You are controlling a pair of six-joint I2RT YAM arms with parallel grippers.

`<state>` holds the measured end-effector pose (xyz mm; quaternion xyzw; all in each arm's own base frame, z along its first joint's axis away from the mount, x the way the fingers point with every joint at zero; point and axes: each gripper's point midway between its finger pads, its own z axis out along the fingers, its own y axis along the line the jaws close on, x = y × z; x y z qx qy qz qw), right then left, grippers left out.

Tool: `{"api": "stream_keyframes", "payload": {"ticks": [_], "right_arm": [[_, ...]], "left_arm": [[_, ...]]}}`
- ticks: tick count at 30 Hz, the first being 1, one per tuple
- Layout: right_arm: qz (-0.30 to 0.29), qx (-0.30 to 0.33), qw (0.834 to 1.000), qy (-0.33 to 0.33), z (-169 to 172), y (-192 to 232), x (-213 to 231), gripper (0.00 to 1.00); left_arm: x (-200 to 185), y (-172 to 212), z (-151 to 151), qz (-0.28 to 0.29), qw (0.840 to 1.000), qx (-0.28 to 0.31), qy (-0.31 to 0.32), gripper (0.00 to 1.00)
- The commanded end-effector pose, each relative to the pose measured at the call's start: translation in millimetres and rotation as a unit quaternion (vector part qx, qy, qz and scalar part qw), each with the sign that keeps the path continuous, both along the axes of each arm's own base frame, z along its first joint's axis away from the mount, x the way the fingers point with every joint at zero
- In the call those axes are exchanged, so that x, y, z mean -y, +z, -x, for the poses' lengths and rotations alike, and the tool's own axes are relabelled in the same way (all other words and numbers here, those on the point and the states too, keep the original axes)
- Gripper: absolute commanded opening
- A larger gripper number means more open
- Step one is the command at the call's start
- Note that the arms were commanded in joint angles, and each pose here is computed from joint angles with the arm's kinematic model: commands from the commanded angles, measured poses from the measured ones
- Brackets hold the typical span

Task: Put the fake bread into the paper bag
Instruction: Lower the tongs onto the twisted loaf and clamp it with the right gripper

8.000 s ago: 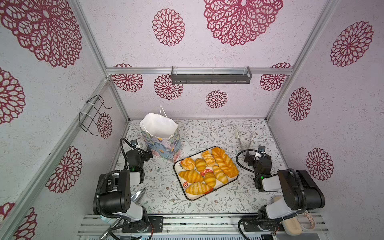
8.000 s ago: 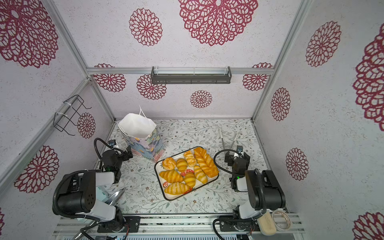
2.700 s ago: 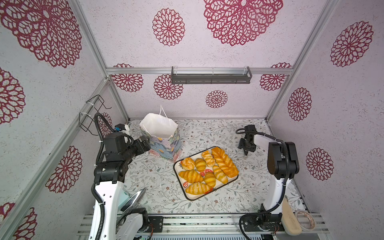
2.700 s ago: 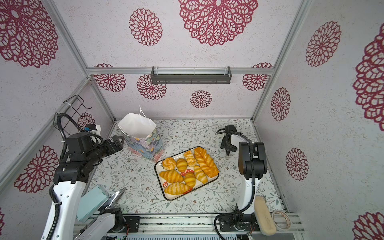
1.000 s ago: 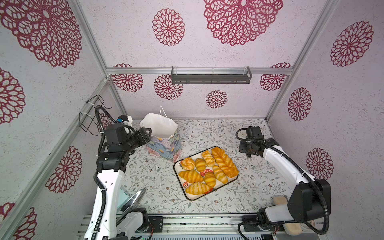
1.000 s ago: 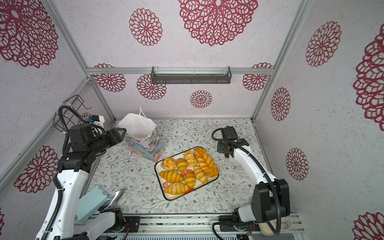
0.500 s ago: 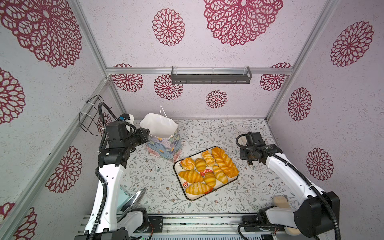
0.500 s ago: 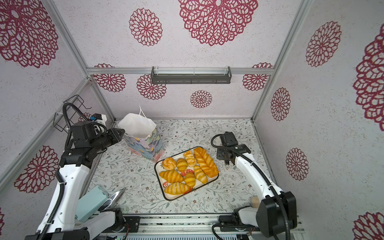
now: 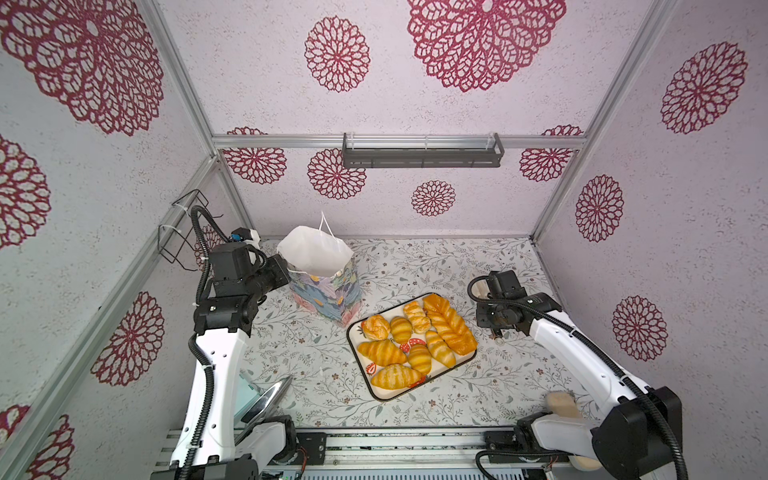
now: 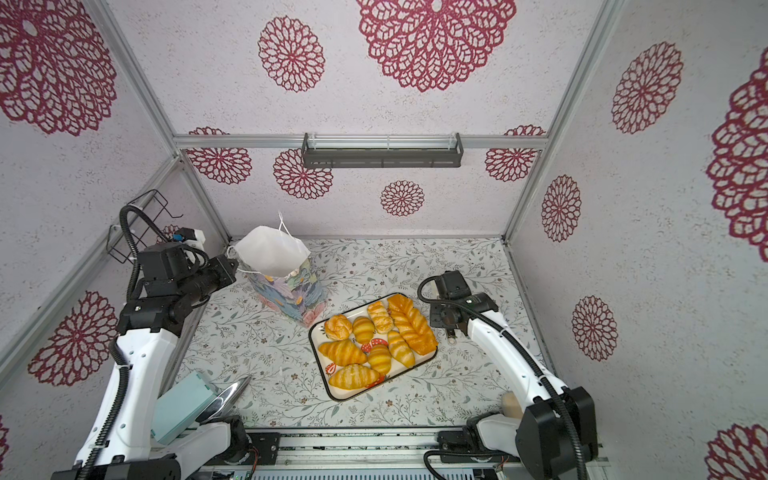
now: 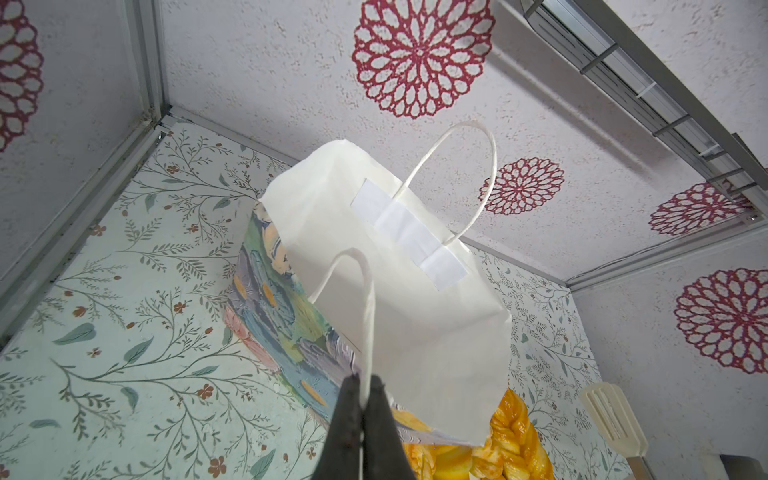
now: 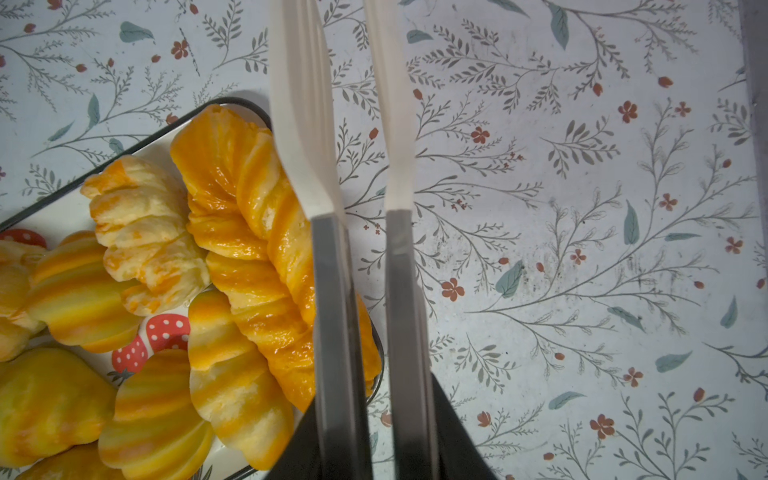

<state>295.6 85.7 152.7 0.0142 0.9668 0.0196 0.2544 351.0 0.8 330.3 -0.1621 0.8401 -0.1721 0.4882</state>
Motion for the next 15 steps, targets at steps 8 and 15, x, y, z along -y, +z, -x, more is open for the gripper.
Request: {"api": "stream_keyframes", "payload": {"ticks": [8, 15], "right_arm": [[-0.021, -0.012, 0.999, 0.032, 14, 0, -21, 0.32], [-0.022, -0.030, 0.997, 0.065, 25, -3, -37, 0.32]], "left_arm": [[-19, 3, -4, -0.024, 0.999, 0.019, 0.041, 0.00], [-21, 7, -6, -0.036, 0.998, 0.032, 0.045, 0.00]]}}
